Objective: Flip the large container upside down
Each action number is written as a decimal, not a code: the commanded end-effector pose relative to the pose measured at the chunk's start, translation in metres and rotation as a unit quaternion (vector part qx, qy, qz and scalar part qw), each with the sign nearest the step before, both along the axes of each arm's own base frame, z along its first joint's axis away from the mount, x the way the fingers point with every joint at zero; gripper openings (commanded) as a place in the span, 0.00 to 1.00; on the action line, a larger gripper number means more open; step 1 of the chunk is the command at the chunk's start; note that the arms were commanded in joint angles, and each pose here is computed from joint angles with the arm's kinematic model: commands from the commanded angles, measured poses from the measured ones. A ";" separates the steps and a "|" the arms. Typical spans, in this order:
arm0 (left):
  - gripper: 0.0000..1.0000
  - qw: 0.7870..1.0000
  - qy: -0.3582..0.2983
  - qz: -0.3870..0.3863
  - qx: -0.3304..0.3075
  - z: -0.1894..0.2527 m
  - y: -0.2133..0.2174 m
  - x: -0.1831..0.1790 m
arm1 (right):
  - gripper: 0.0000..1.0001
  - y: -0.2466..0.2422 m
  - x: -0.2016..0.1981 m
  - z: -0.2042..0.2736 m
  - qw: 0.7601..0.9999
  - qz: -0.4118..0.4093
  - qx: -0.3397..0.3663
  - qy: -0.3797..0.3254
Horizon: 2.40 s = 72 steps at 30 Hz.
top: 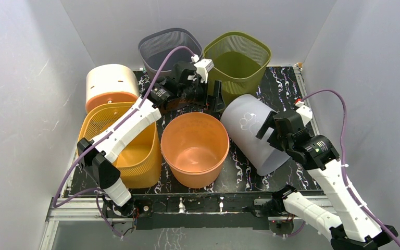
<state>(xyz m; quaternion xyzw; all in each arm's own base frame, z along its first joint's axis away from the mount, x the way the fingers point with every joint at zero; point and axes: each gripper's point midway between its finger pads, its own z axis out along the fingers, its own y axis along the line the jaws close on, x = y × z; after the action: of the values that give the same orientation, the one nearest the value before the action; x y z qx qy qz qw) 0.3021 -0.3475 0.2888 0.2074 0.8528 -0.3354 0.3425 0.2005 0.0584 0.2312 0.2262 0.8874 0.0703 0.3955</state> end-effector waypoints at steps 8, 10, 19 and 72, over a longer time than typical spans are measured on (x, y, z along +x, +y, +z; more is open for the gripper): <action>0.98 0.998 -0.018 -0.049 -0.025 0.012 -0.029 -0.011 | 0.98 -0.020 -0.005 0.024 0.999 -0.042 -0.019 -0.020; 0.98 0.997 -0.020 -0.064 -0.034 0.013 -0.039 -0.011 | 0.98 -0.023 -0.009 0.026 0.999 -0.044 -0.020 -0.018; 0.99 0.996 -0.025 -0.082 -0.007 0.007 -0.055 -0.011 | 0.98 -0.024 -0.012 0.046 0.998 -0.048 -0.005 -0.038; 0.98 0.977 -0.060 -0.170 -0.115 0.020 -0.128 -0.039 | 0.98 -0.100 0.103 0.099 0.984 -0.116 -0.085 -0.103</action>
<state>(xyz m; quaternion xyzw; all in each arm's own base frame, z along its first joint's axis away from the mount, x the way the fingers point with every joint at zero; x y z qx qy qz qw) 0.2721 -0.4596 0.2818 0.3191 0.7641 -0.4482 0.3369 0.2873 -0.0116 0.2991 0.2818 0.8351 -0.0555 0.4692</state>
